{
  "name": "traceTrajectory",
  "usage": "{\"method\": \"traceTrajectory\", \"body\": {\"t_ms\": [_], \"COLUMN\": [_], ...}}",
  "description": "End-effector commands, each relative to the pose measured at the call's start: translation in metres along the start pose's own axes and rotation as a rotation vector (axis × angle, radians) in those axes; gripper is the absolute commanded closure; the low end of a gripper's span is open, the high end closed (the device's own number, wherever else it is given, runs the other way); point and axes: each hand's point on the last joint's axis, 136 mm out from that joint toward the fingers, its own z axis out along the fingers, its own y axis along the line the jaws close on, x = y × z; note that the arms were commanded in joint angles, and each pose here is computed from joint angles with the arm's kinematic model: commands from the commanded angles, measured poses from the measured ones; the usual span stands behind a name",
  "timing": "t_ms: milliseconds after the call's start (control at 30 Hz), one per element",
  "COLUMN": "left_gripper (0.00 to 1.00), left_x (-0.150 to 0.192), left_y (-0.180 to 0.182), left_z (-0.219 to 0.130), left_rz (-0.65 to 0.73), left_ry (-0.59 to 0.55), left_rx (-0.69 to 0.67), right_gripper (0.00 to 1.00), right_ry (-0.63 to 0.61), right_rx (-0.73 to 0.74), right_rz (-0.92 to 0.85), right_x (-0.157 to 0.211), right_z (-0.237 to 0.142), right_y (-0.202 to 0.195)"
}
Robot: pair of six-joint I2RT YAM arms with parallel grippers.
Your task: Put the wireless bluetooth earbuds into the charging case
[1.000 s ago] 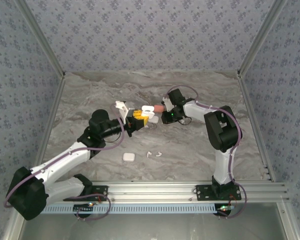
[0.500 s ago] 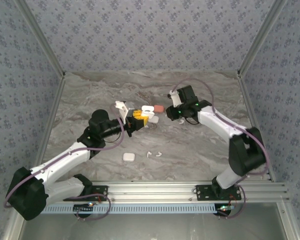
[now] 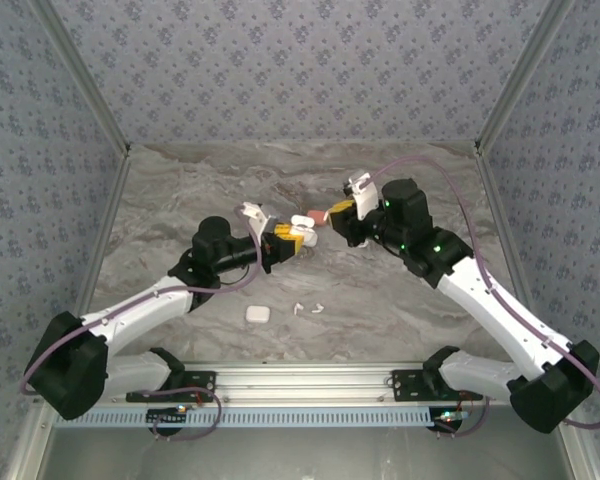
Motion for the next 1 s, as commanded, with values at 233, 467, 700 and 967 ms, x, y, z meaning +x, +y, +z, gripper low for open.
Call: {"method": "traceTrajectory", "body": {"t_ms": [233, 467, 700, 967], "left_gripper": [1.0, 1.0, 1.0, 1.0], "left_x": [-0.034, -0.034, -0.034, -0.035], "left_y": [-0.021, -0.023, -0.024, -0.024], "left_z": [0.005, 0.005, 0.005, 0.005], "left_rz": [0.051, 0.057, 0.058, 0.061], "left_ry": [-0.075, -0.073, -0.07, -0.073], "left_rx": [0.089, 0.097, 0.104, 0.102], "right_gripper": [0.83, 0.83, 0.83, 0.83], "right_ry": [-0.042, -0.044, -0.043, -0.025], "right_rx": [-0.028, -0.059, -0.07, -0.082], "right_rz": [-0.123, -0.132, -0.128, -0.124], "right_x": [-0.019, -0.021, -0.021, -0.016], "right_z": [0.009, 0.018, 0.021, 0.027], "right_y": [0.027, 0.037, 0.04, 0.042]}}
